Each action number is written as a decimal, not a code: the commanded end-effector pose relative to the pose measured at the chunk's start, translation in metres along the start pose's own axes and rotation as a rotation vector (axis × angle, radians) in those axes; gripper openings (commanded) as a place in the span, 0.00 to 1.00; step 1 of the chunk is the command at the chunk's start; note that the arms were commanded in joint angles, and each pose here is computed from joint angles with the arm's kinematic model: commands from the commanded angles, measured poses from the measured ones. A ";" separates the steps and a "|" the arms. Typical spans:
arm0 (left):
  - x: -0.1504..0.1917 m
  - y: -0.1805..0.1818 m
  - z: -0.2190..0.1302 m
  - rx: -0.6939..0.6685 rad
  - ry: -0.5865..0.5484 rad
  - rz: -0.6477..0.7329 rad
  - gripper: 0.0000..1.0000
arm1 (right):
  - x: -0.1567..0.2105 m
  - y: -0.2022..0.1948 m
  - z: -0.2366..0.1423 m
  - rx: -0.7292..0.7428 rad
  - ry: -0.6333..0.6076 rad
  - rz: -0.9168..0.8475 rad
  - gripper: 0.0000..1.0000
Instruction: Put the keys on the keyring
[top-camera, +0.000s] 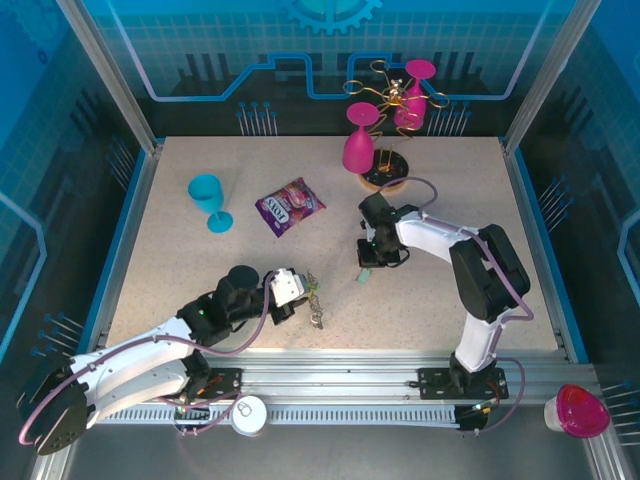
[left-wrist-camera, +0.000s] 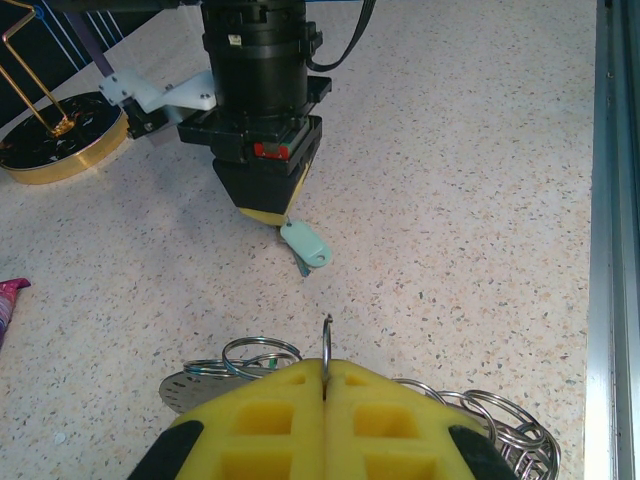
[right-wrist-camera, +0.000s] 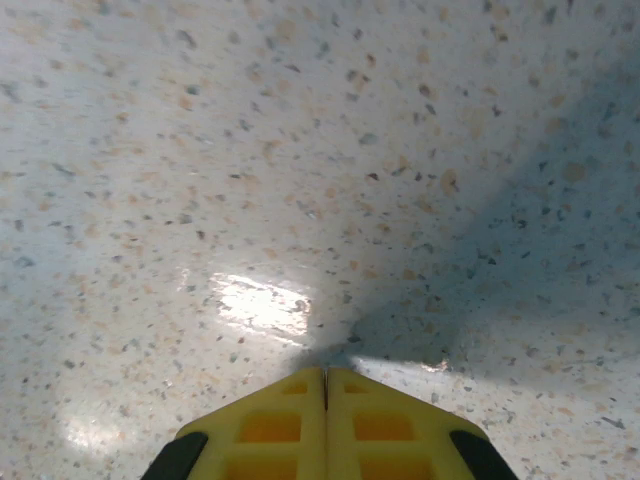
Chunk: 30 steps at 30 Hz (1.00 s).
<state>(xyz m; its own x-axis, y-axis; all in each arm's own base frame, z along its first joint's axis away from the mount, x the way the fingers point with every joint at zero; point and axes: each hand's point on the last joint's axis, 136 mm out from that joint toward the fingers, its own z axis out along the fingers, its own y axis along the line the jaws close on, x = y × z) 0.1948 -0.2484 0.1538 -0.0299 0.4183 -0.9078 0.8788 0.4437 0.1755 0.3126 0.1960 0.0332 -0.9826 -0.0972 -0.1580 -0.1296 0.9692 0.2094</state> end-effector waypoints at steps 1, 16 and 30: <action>-0.019 0.002 -0.005 -0.008 -0.056 0.039 0.00 | -0.009 0.022 -0.035 -0.062 -0.104 -0.164 0.00; -0.018 0.013 -0.014 -0.086 -0.053 0.017 0.00 | 0.107 0.030 -0.080 0.100 0.227 -0.586 0.00; -0.014 0.009 -0.012 -0.061 -0.036 0.020 0.00 | 0.072 0.057 -0.011 0.011 0.184 -0.596 0.00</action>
<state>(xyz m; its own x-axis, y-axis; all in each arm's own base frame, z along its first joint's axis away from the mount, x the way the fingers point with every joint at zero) 0.1994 -0.2380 0.1657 -0.0181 0.4074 -0.9130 0.8432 0.4969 0.2050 0.2147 0.2352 0.0606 -0.7588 -0.6493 -0.0522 -0.6489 0.7466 0.1466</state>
